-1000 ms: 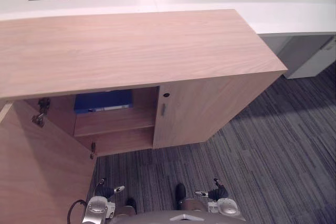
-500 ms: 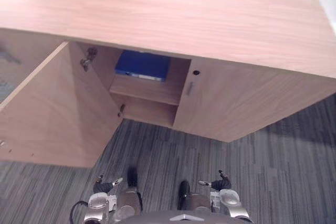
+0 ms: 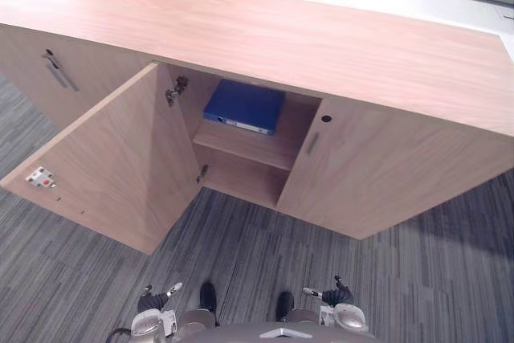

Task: Walk over to the cabinet, pick up the folder, carry it to the office cabinet, place the folder inside the office cabinet, then close the office cabinet door

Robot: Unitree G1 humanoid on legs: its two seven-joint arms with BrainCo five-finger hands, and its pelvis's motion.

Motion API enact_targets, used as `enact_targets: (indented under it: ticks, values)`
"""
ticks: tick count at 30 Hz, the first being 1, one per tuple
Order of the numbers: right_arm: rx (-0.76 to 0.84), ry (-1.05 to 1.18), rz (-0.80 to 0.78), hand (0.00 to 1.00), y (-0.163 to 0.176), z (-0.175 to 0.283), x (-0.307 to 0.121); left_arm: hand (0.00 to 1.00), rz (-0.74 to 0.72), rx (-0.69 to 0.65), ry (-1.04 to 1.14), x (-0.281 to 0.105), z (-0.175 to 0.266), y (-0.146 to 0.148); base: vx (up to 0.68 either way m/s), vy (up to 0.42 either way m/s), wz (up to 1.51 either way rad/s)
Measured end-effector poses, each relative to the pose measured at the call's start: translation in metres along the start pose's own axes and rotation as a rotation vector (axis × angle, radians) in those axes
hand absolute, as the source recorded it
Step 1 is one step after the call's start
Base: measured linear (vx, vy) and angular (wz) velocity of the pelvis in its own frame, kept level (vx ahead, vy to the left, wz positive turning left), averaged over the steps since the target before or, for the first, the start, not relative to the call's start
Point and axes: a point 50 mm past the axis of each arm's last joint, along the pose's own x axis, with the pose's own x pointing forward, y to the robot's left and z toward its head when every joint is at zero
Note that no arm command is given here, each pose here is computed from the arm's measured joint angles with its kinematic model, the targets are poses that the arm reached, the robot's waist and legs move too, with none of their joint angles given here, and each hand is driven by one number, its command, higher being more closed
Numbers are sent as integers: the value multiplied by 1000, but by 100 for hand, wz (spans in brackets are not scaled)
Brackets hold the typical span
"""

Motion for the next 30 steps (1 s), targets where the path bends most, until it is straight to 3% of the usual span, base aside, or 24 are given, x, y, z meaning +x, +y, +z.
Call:
enact_targets:
  ticks: [6, 13, 18, 30]
  values:
    - [-4, -2, -9, 0, -1, 2, 1, 0, 170, -211, -141, 1, 32, 42, 79, -16, 10]
    - [-33, -25, -26, 0, -6, 8, 3, 0, 278, -226, -537, -13, 130, 89, 44, -21, 0]
    - [-38, -24, -30, 0, -9, 7, 4, 0, 301, -251, -708, -29, 169, 96, -16, 0, -1]
    - [-59, 8, -28, 0, -11, -6, 0, 0, 348, -209, -750, -33, 179, 102, -20, -1, 0]
